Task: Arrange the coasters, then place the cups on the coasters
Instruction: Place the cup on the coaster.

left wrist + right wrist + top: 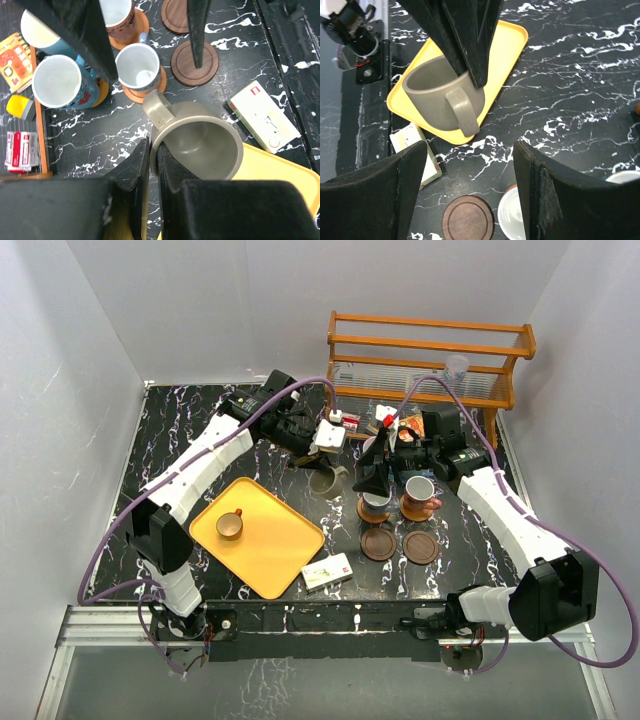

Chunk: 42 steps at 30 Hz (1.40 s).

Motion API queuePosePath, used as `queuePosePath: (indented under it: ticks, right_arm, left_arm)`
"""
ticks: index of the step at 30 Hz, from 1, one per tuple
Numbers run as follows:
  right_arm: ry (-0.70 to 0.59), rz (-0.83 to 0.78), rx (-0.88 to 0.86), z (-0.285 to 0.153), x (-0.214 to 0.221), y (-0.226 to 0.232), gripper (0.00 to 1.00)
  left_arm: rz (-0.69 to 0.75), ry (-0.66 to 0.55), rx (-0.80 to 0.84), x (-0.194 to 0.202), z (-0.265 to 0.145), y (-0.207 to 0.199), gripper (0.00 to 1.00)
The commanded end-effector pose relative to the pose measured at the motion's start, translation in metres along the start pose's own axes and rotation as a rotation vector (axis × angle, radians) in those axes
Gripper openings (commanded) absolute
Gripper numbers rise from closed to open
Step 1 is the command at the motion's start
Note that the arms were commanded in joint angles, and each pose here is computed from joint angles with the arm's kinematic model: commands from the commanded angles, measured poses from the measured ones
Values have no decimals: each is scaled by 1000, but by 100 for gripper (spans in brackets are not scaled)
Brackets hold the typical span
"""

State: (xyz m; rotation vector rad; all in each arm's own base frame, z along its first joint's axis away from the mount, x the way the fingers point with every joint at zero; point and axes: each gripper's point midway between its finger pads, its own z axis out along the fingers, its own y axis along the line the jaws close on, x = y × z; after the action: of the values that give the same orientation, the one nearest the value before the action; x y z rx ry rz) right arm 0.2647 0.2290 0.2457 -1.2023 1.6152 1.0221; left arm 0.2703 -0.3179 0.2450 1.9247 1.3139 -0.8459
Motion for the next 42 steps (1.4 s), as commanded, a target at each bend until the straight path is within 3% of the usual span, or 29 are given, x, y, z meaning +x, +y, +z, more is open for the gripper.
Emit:
queuePosePath:
  ticks: [1, 25, 35, 40, 42]
  right_arm:
    - [-77, -72, -104, 5, -18, 16, 68]
    - [-83, -19, -199, 19, 0, 29, 45]
    - [-83, 0, -197, 23, 2, 26, 26]
    - [-76, -8, -174, 23, 3, 22, 2]
    - [-73, -26, -158, 22, 3, 21, 0]
  left_arm:
    - [83, -65, 79, -22, 6, -15, 0]
    - [101, -67, 114, -27, 16, -20, 0]
    - [96, -69, 119, -26, 17, -21, 0]
    - [93, -73, 121, -26, 17, -21, 0]
    - [92, -68, 120, -25, 17, -22, 0]
